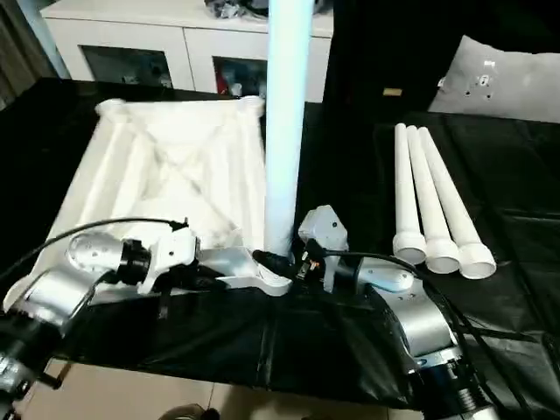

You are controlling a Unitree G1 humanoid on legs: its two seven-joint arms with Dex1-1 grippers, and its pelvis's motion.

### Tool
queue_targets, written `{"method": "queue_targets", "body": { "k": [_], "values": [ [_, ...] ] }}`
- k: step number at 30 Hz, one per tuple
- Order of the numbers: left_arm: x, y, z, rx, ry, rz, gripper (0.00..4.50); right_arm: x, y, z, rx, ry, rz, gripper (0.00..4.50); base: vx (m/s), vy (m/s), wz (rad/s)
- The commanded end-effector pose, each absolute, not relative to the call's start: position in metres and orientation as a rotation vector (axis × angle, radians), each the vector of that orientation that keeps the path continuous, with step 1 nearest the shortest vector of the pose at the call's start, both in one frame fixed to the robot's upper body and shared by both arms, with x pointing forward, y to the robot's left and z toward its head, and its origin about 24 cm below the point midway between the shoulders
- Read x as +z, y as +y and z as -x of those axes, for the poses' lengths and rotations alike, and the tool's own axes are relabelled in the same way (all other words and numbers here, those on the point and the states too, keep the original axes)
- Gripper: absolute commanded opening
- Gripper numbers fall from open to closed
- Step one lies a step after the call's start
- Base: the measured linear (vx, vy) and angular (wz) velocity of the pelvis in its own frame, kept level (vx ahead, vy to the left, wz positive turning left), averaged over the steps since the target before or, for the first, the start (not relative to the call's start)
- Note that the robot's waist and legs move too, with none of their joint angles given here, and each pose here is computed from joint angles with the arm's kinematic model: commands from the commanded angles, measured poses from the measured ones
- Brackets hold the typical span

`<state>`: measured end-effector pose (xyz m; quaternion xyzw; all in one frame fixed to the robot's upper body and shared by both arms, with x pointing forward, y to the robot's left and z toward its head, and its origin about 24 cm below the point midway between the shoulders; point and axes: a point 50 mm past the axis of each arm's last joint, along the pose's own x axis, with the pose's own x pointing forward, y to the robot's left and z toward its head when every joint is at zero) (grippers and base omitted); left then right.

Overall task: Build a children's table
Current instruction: Insert table leg to table base

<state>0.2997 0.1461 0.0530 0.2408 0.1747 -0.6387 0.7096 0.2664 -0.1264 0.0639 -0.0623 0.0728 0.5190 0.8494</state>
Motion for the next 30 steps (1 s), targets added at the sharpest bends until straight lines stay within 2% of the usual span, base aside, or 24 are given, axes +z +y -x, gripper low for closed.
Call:
{"method": "queue_targets", "body": {
  "k": [1,5,11,15,16,20,23,25,27,28,30],
  "values": [
    [0.078,0.139,-0.322,-1.326,0.273,-0.588,0.0,0.004,-0.116,-0.23,1.204,0.49,0.049,1.88,0.0,0.0,0.0],
    [0.087,0.143,-0.341,-1.246,0.271,-0.617,0.0,0.005,-0.113,-0.228,1.2,0.485,0.032,1.88,0.0,0.0,0.0],
    [0.085,0.152,-0.343,-1.243,0.3,-0.622,0.0,0.005,-0.112,-0.231,1.168,0.471,0.032,1.88,0.0,0.0,0.0],
    [0.076,0.161,-0.335,-1.226,0.331,-0.608,0.0,0.005,-0.112,-0.24,1.091,0.44,0.053,1.88,0.0,0.0,0.0],
    [0.071,0.164,-0.329,-1.199,0.343,-0.585,0.0,0.005,-0.114,-0.248,1.021,0.421,0.067,1.88,0.0,0.0,0.0],
    [0.063,0.168,-0.315,-1.158,0.365,-0.556,0.0,0.006,-0.117,-0.258,0.921,0.398,0.061,1.88,0.0,0.0,0.0],
    [0.058,0.159,-0.295,-1.088,0.37,-0.465,0.0,0.009,-0.117,-0.268,0.84,0.373,0.038,1.88,0.0,0.0,0.0],
    [0.058,0.136,-0.275,-1.031,0.368,-0.39,0.0,0.014,-0.112,-0.28,0.773,0.349,0.018,1.88,0.023,0.031,-0.2],
    [0.059,0.129,-0.272,-1.03,0.362,-0.379,0.0,0.014,-0.111,-0.283,0.757,0.348,0.009,1.88,0.0,0.0,0.0],
    [0.062,0.11,-0.265,-1.041,0.348,-0.34,0.0,0.015,-0.107,-0.289,0.728,0.347,0.003,1.88,0.0,0.0,0.0],
    [0.065,0.097,-0.262,-1.056,0.332,-0.33,0.0,0.016,-0.104,-0.294,0.716,0.348,0.0,1.88,0.0,0.0,0.0]
  ]
}}
